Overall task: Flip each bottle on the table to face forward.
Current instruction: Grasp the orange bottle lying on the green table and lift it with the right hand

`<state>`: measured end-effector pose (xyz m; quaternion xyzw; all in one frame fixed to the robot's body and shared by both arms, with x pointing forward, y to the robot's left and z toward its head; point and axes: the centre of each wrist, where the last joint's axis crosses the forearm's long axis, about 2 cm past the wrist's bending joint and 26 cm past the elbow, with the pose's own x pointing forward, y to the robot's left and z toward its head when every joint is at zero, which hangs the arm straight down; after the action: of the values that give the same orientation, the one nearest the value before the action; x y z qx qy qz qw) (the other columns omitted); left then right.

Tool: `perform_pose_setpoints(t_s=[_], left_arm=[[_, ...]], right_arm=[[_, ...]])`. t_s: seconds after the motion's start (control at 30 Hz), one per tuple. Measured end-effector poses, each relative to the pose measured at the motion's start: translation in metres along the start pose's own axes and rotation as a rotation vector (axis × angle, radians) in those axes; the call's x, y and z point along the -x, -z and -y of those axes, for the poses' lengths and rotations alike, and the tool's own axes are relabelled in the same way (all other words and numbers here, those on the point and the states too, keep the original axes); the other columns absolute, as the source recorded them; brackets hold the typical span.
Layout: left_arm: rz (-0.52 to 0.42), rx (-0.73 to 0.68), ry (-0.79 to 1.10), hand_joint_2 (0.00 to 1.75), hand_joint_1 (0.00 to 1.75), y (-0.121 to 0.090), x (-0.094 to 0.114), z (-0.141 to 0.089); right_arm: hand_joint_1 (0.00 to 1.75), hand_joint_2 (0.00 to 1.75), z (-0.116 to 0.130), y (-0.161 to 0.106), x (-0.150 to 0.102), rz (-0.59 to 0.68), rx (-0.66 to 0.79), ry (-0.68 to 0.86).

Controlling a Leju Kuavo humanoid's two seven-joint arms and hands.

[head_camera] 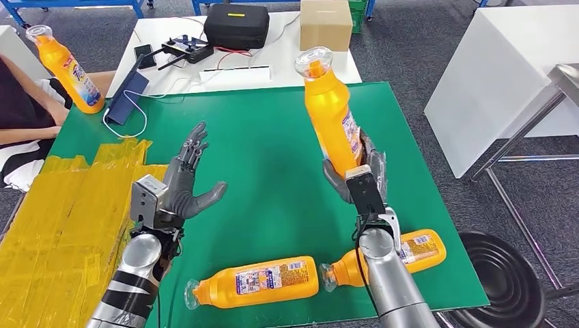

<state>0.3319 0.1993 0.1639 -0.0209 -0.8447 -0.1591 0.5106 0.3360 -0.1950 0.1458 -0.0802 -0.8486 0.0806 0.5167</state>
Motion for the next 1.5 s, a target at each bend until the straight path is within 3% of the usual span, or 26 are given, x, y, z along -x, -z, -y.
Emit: perform_pose_setpoints(t_s=[0.3,0.7,1.1,1.23,1.5], left_arm=[[0.029,0.091,-0.029,1.75,0.0,0.026,-0.008,0.014],[0.035,0.136,-0.074,1.75,0.0,0.04,-0.011,0.02],[0.003,0.115,-0.127,1.75,0.0,0.033,-0.001,0.019],[-0.003,0.104,-0.139,1.75,1.74,0.03,0.002,0.018],[-0.005,0.059,-0.169,1.75,1.75,0.024,0.006,0.016]], right_arm=[[1.75,1.75,-0.059,0.001,-0.02,0.042,-0.157,0.14],[1.75,1.75,-0.126,-0.01,-0.039,0.079,-0.439,0.123],[1.75,1.75,-0.152,-0.015,-0.044,0.122,-0.613,-0.004],[1.75,1.75,-0.154,-0.015,-0.044,0.125,-0.629,-0.021],[1.75,1.75,-0.157,-0.018,-0.044,0.13,-0.631,-0.045]])
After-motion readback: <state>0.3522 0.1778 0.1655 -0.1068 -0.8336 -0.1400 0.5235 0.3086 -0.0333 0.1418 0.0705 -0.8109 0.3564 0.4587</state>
